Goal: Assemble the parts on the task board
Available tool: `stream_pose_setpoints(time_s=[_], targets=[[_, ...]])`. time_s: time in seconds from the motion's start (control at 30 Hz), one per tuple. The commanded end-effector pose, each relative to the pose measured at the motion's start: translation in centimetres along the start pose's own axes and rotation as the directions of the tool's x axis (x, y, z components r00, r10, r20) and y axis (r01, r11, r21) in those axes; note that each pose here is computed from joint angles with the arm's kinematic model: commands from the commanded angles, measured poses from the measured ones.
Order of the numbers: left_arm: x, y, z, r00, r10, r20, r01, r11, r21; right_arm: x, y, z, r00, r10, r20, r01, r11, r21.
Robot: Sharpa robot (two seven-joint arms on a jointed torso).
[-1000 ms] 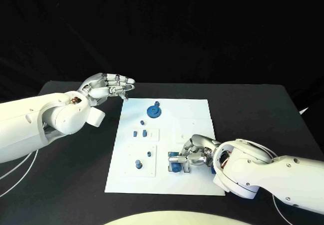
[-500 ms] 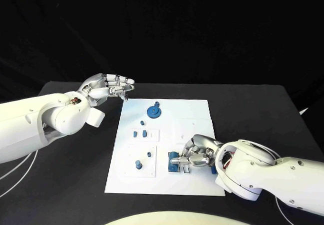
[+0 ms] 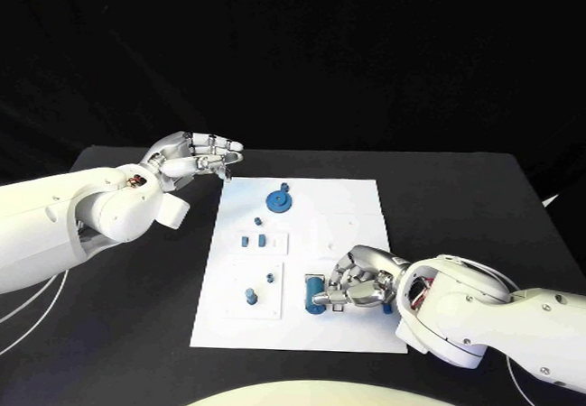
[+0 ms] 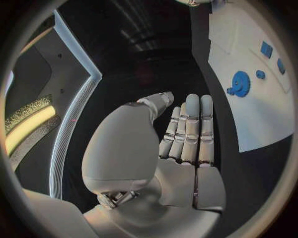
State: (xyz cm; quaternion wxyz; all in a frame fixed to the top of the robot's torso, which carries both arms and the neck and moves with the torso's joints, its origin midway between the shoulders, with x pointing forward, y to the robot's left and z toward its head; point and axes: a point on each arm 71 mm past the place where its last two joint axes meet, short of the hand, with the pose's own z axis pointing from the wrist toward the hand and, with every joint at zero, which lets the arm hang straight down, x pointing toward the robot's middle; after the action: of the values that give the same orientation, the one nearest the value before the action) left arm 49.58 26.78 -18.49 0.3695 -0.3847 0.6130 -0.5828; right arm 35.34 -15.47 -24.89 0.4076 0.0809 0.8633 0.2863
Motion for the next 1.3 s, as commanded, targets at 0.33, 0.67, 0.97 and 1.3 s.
stream_pose_setpoints(time_s=[0.33,0.67,0.97,1.3], targets=[[0.15,-0.11,0.0,1.0,-0.007,-0.013,0.007,1.0,0.006,0.4,0.2,0.1,0.999,-0.025,-0.033,0.024,0.999,-0.028],[0.13,-0.09,-0.01,1.0,-0.007,-0.012,0.007,1.0,0.004,0.0,-0.1,0.4,1.0,-0.025,0.004,0.025,1.0,-0.01],[0.17,-0.08,0.02,1.0,-0.007,-0.014,0.007,1.0,0.003,-0.5,-0.4,0.8,0.998,-0.033,0.055,0.033,0.999,-0.004],[0.14,-0.07,0.01,1.0,-0.007,-0.013,0.007,1.0,0.002,-0.6,-0.4,0.8,0.997,-0.049,0.057,0.05,0.999,-0.009]])
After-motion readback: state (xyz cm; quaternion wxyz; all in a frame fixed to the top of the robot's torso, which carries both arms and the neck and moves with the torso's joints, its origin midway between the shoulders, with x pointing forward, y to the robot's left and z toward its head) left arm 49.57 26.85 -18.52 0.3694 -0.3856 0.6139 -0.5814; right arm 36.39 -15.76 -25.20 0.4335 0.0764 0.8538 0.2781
